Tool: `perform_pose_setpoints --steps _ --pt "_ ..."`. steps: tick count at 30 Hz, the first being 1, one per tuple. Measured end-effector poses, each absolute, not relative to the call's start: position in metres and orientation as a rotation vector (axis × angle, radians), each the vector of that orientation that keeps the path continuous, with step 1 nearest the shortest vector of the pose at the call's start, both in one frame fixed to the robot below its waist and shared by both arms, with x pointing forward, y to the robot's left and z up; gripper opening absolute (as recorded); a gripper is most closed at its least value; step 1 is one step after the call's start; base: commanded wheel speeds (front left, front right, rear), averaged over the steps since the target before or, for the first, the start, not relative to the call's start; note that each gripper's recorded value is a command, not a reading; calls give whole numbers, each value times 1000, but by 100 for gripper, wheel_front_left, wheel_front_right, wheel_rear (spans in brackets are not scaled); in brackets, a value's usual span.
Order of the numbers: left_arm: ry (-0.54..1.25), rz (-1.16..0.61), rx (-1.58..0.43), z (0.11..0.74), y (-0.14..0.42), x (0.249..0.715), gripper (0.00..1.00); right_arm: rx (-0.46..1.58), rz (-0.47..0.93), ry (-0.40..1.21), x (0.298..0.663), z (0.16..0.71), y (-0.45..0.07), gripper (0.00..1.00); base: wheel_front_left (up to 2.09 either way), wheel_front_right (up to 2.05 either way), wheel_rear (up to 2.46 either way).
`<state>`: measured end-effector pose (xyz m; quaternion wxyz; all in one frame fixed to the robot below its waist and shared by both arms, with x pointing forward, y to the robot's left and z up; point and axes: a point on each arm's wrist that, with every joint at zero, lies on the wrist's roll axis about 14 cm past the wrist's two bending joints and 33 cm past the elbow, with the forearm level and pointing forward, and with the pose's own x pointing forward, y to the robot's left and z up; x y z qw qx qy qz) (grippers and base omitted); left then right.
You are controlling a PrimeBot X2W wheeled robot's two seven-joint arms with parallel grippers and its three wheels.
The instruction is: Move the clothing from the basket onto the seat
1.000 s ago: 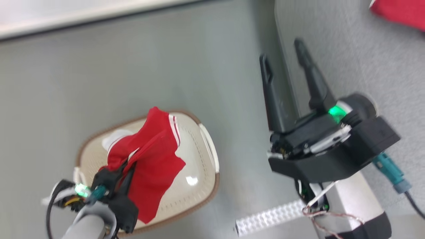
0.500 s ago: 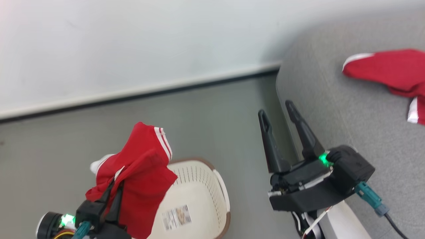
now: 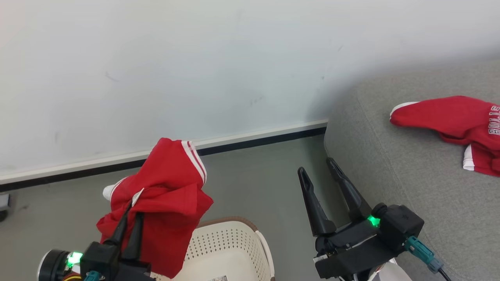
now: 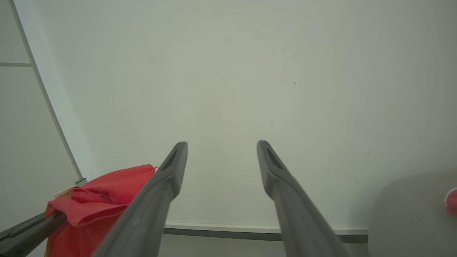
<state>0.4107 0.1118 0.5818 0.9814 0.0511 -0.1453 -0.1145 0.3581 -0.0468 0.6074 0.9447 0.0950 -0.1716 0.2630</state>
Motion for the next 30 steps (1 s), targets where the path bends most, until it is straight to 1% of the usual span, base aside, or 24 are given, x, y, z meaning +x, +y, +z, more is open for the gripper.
perform_pose_setpoints --steps 4,8,14,21,28,29,30 --pt "-356 -253 102 603 106 404 0 199 543 -334 350 603 -46 100 0 0 0" --pt "-414 -301 97 621 93 402 0 206 588 -296 342 593 -35 100 0 0 0" --pt "-516 -477 124 649 43 398 0 213 652 -250 335 584 -25 100 0 0 0" --pt "-594 -655 111 670 -11 384 0 196 670 -195 335 569 -26 100 0 0 0" --pt "-609 -737 95 676 -36 372 0 176 680 -180 337 565 -25 100 0 0 0" --pt "-612 -740 97 676 -36 371 0 173 682 -176 337 563 -24 87 0 0 0" --pt "-612 -743 98 676 -37 370 0 172 685 -173 337 562 -24 58 0 0 0"
